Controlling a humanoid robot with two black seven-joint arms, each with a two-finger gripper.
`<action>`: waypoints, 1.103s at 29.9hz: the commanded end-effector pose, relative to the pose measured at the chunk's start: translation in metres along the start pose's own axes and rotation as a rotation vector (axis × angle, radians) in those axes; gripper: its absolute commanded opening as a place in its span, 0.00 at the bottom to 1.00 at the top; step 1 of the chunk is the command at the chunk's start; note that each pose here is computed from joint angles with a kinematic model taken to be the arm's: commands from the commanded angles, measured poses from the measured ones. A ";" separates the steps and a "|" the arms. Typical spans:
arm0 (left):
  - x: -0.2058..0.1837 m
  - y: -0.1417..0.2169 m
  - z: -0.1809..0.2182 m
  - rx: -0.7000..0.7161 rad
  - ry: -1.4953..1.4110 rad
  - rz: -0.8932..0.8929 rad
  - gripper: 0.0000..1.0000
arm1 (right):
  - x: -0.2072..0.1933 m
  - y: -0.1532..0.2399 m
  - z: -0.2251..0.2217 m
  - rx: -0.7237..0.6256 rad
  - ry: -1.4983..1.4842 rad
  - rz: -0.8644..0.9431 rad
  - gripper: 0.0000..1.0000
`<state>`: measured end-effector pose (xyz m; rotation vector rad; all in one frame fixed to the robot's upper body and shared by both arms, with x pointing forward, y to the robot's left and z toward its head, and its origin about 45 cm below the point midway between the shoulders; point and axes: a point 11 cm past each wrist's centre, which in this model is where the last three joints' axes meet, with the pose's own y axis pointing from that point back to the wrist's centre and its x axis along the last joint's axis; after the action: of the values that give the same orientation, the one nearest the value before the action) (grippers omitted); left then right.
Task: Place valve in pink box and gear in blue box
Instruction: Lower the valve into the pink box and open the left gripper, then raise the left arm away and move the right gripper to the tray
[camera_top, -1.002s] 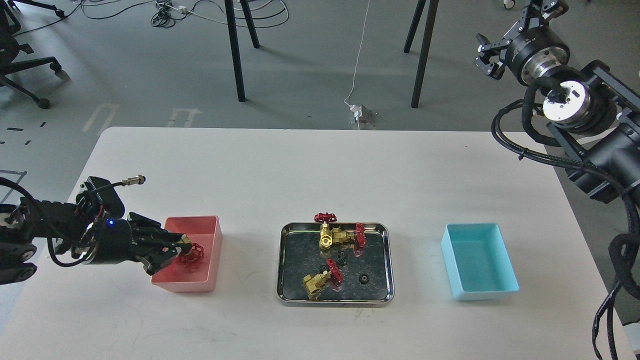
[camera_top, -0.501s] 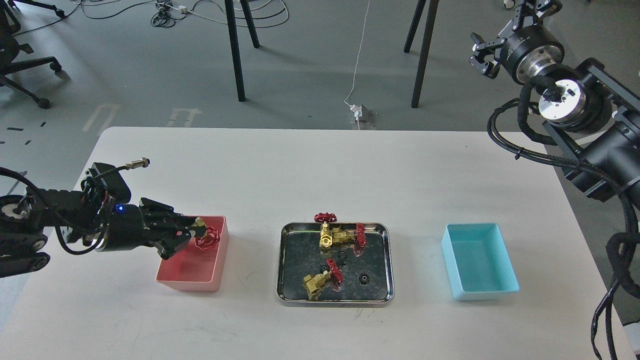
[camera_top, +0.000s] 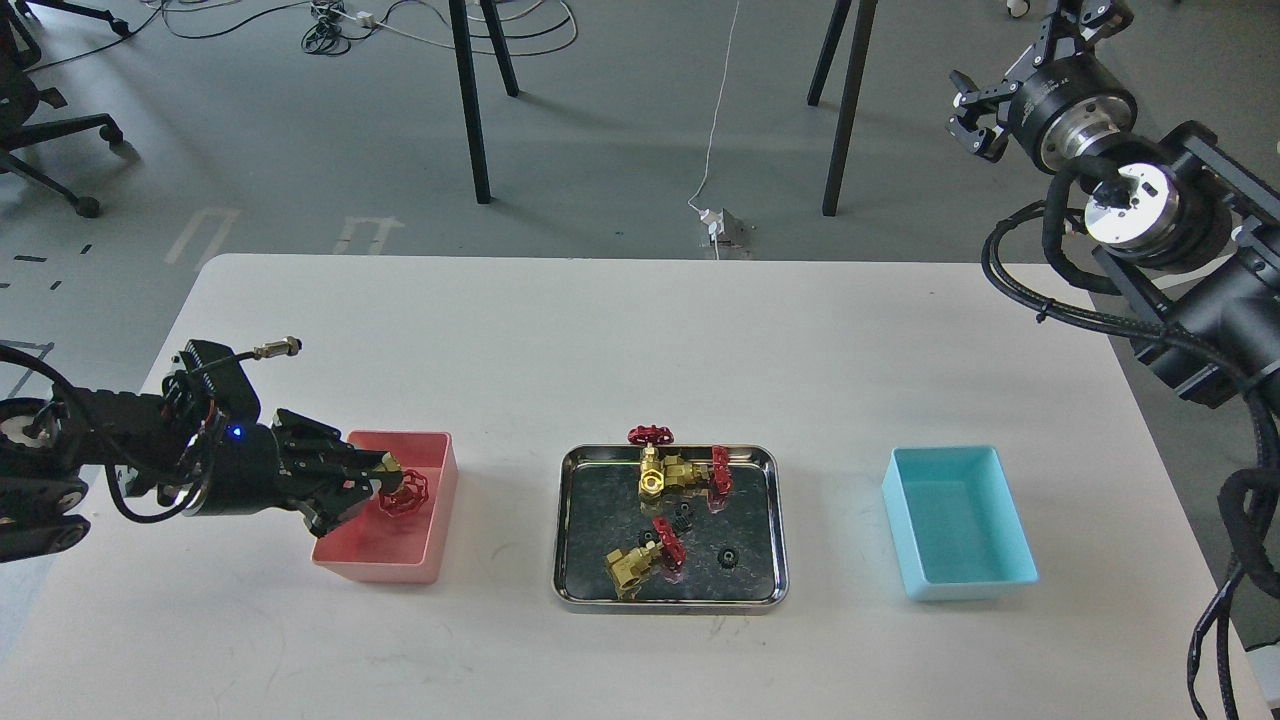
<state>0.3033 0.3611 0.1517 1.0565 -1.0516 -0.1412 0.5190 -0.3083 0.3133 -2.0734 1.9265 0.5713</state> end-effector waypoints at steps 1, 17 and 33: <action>-0.001 0.001 0.000 -0.001 -0.010 -0.005 0.04 | 0.000 0.000 0.001 -0.003 0.001 0.002 0.99; -0.003 0.003 0.000 -0.005 -0.031 -0.013 0.55 | 0.000 0.003 0.012 -0.022 -0.005 -0.007 0.99; 0.198 0.069 -0.013 -0.154 0.741 0.680 0.93 | -0.107 0.032 0.040 -0.131 0.700 -0.584 0.99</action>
<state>0.3833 0.3167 0.2907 0.7181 -0.8499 0.5370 0.5002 -0.2263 0.3342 -2.6756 1.6492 0.1031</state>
